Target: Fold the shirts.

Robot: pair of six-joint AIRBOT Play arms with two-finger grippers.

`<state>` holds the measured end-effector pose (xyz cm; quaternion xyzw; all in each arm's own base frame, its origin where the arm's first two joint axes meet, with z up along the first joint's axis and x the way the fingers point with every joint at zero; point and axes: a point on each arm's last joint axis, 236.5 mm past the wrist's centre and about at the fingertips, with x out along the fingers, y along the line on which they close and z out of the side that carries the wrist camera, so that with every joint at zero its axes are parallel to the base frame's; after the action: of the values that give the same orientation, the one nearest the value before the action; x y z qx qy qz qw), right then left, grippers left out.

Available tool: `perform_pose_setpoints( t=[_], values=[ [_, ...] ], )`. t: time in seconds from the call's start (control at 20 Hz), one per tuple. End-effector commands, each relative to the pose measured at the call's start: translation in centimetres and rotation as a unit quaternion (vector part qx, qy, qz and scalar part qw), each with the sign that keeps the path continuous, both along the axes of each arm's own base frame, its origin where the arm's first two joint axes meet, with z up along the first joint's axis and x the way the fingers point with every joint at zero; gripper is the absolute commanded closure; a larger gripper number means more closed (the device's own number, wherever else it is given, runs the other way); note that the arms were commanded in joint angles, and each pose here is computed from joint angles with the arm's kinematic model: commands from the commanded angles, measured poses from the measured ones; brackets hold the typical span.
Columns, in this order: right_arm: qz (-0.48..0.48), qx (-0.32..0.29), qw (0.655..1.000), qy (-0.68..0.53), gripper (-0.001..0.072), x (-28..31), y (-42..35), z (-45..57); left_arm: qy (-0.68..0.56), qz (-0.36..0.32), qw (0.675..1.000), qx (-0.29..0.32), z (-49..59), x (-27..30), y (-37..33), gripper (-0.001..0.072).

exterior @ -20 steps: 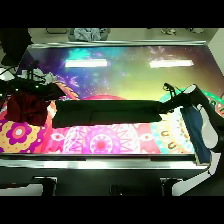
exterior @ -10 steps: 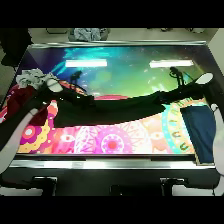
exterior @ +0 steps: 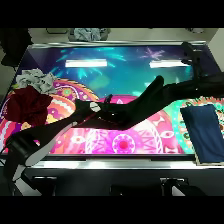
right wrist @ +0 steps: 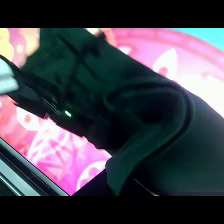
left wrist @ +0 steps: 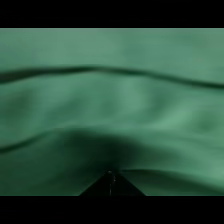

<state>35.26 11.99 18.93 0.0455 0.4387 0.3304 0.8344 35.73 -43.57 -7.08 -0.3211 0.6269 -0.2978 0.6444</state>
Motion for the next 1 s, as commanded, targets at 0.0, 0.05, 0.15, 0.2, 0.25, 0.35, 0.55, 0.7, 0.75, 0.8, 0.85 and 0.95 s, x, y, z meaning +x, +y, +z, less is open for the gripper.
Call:
perform_pose_setpoints(
  t=[0.0, 0.05, 0.15, 0.2, 0.25, 0.35, 0.55, 0.7, 0.75, 0.8, 0.85, 0.95],
  values=[
    [-0.006, 0.006, 1.0, -0.02, 0.0672, -1.4, 0.4, 2.1, 0.016, 0.042, 0.998, -0.046, 0.2, -0.1, -3.3, 0.0675],
    [-0.009, 0.008, 1.0, -0.019, 0.0672, -0.9, 0.4, 1.8, 0.001, 0.038, 0.998, -0.047, 0.7, 0.4, -3.0, 0.0677],
    [-0.008, 0.042, 0.999, -0.009, 0.0673, 0.7, 1.4, 1.3, -0.052, 0.035, 0.998, -0.017, 2.4, 2.6, -0.1, 0.0679],
    [0.0, 0.059, 0.998, -0.011, 0.0673, 1.6, 2.4, 1.0, -0.088, 0.042, 0.995, 0.015, 3.8, 4.5, 2.7, 0.0679],
    [0.009, 0.066, 0.998, -0.014, 0.0673, 2.6, 3.5, 0.5, -0.123, 0.054, 0.99, 0.05, 5.4, 6.5, 6.1, 0.0679],
    [0.036, 0.081, 0.996, -0.02, 0.0672, 4.2, 7.6, -1.1, -0.198, 0.095, 0.968, 0.125, 10.2, 10.6, 15.2, 0.0678],
    [0.083, 0.143, 0.986, -0.01, 0.0671, 5.6, 19.4, -5.3, -0.278, 0.214, 0.912, 0.215, 20.5, 12.9, 33.3, 0.0677],
    [0.073, 0.193, 0.978, 0.039, 0.0671, 5.8, 26.7, -10.4, -0.299, 0.282, 0.882, 0.23, 26.0, 10.6, 40.8, 0.0676],
    [0.068, 0.215, 0.972, 0.069, 0.067, 5.3, 28.8, -12.3, -0.31, 0.291, 0.875, 0.233, 27.3, 10.0, 41.8, 0.0677],
    [0.059, 0.233, 0.967, 0.085, 0.0664, 5.3, 30.5, -13.7, -0.319, 0.298, 0.869, 0.232, 28.3, 9.5, 42.2, 0.0676],
    [0.044, 0.245, 0.964, 0.09, 0.0487, 5.7, 31.6, -14.9, -0.326, 0.299, 0.867, 0.23, 29.0, 9.2, 42.1, 0.0676],
    [0.028, 0.252, 0.964, 0.079, 0.0013, 6.6, 32.3, -16.1, -0.326, 0.287, 0.871, 0.228, 29.2, 8.7, 41.2, 0.0676]
  ],
)
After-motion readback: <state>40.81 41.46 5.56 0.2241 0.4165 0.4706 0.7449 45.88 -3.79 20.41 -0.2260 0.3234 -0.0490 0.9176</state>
